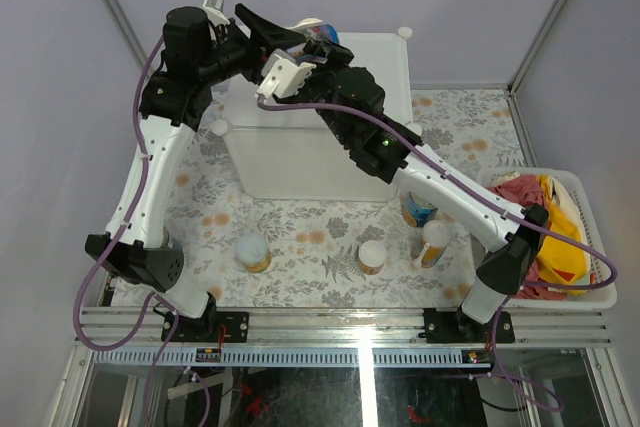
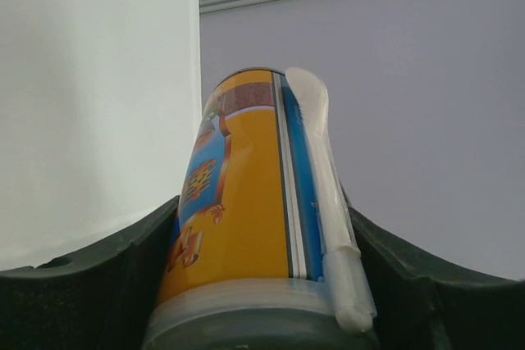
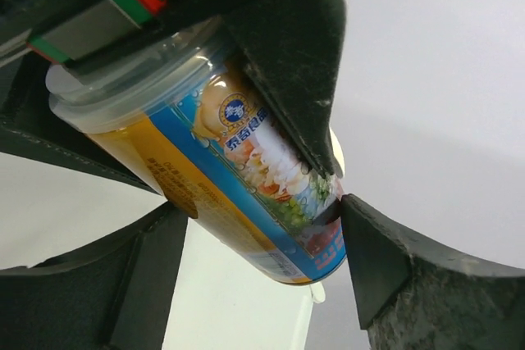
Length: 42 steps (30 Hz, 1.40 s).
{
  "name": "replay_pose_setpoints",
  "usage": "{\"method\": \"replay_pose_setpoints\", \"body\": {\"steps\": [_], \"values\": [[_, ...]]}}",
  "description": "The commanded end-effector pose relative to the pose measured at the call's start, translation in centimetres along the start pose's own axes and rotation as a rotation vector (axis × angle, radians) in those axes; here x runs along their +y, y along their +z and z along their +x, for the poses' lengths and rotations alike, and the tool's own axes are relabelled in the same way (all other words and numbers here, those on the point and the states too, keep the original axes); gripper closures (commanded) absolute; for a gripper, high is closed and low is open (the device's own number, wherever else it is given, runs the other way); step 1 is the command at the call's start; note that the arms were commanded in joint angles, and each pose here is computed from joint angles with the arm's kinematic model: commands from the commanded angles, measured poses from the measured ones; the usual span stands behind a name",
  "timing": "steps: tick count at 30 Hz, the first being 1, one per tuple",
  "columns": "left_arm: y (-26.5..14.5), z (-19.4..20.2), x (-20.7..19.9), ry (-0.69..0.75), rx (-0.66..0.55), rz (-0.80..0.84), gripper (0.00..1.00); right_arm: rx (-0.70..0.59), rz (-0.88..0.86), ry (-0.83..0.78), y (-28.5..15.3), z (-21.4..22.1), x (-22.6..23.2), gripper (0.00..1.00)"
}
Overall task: Place and organize the canned foods onto the counter
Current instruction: Place the canned food at the center of the board.
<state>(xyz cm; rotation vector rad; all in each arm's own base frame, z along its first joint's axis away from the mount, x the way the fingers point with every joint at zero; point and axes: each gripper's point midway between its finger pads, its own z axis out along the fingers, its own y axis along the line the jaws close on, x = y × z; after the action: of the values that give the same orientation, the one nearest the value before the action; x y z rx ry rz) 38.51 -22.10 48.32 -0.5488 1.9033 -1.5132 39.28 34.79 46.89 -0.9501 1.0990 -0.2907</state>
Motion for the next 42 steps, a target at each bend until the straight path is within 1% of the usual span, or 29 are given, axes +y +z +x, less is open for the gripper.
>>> {"method": "replay_pose_setpoints", "body": {"steps": [1,3,4,7,8,10,13,15,18,20,23,24,25,28,30,32,34,38,42], "values": [[-3.4,7.5,-5.9,0.080,0.303,0.216,1.00,-0.004,0.150,0.030,0.9,0.1,-4.1,0.38],[-3.4,7.6,-5.7,0.082,0.309,0.214,1.00,0.005,0.125,0.048,1.0,0.2,-3.6,0.68],[-3.3,7.7,-5.4,0.080,0.310,0.210,1.00,0.009,0.115,0.054,1.0,0.3,-3.3,0.78],[-3.2,7.7,-5.1,0.074,0.313,0.209,1.00,0.024,0.097,0.076,1.1,0.6,-2.8,0.85],[-3.2,7.7,-5.0,0.068,0.314,0.212,0.99,0.033,0.090,0.083,1.1,0.8,-2.5,0.93],[-3.1,7.7,-4.8,0.065,0.314,0.215,0.97,0.040,0.092,0.112,0.9,0.9,-2.6,0.99],[-3.0,7.8,-4.6,0.066,0.317,0.213,0.97,0.041,0.077,0.141,0.8,1.1,-2.1,0.99],[-2.9,7.8,-4.4,0.064,0.314,0.207,0.99,0.045,0.068,0.153,0.7,1.1,-1.9,0.99],[-2.7,7.6,-4.2,0.065,0.309,0.198,1.00,0.047,0.066,0.184,0.4,1.1,-1.9,0.95],[-2.5,7.4,-4.0,0.067,0.297,0.191,1.00,0.052,0.087,0.212,0.1,1.4,-2.2,0.88],[-2.3,7.2,-3.8,0.065,0.277,0.181,1.00,0.052,0.120,0.268,-0.7,1.4,-2.8,0.64],[-2.2,7.0,-3.6,0.062,0.270,0.175,1.00,0.060,0.123,0.280,-0.7,1.7,-2.7,0.57],[-2.1,6.9,-3.4,0.057,0.261,0.168,1.00,0.052,0.145,0.302,-1.5,1.3,-3.9,0.51],[-2.2,6.7,-3.7,0.038,0.232,0.193,1.00,0.081,0.190,0.350,-2.4,1.8,-4.9,0.35],[-2.5,6.7,-4.4,0.034,0.231,0.221,1.00,0.081,0.208,0.382,-3.0,1.8,-5.4,0.28],[-2.7,6.8,-4.5,0.036,0.233,0.225,1.00,0.082,0.230,0.410,-3.7,1.9,-6.0,0.24],[-2.9,6.9,-4.5,0.031,0.233,0.230,1.00,0.088,0.251,0.430,-4.5,2.0,-6.7,0.23],[-3.7,7.4,-4.8,0.026,0.239,0.250,1.00,0.103,0.302,0.485,-6.2,2.6,-7.9,0.22],[-5.1,8.6,-5.1,0.029,0.271,0.257,1.00,0.085,0.367,0.562,-8.6,2.6,-9.9,0.21]]}}
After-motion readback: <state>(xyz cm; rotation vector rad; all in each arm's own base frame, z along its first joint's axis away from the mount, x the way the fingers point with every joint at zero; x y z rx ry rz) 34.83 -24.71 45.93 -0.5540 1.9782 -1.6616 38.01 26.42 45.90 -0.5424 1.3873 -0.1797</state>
